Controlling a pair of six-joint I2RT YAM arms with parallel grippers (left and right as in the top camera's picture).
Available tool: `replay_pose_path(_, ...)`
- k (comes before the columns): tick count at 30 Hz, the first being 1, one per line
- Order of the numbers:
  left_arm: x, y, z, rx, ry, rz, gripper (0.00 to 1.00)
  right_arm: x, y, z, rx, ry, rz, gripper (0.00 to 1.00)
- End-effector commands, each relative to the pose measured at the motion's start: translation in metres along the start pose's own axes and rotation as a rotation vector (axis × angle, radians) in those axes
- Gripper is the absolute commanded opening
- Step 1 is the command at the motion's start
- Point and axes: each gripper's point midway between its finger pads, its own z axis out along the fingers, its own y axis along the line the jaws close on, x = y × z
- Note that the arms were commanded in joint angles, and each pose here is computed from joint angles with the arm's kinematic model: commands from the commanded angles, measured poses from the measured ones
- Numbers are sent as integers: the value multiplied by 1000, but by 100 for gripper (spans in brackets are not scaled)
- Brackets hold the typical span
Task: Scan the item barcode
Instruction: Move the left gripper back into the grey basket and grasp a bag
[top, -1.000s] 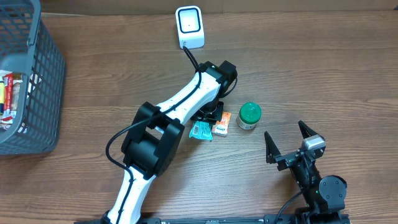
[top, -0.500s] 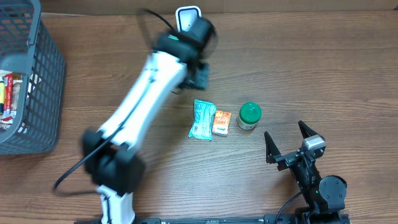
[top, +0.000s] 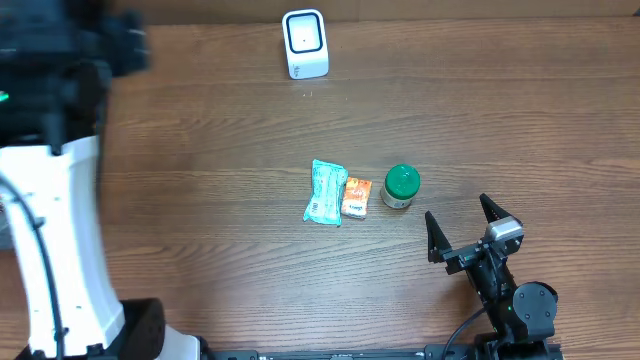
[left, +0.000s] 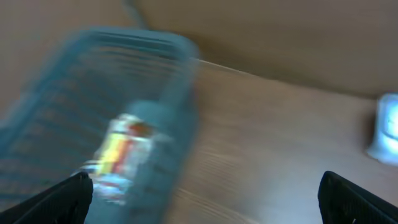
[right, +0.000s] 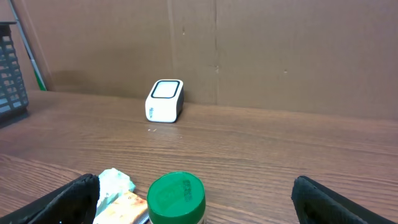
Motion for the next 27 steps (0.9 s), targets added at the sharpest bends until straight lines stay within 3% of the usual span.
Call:
replay_pose_path(1, 1, 55, 17, -135, 29, 16, 100, 2, -3, 0, 16, -3, 7, 100)
replay_pose_path(12, 44, 142, 115, -127, 218, -148, 100, 2, -3, 0, 16, -3, 7, 100)
replay_pose_path(27, 169, 176, 274, -81, 568, -85, 100, 2, -3, 0, 16, -3, 7, 100)
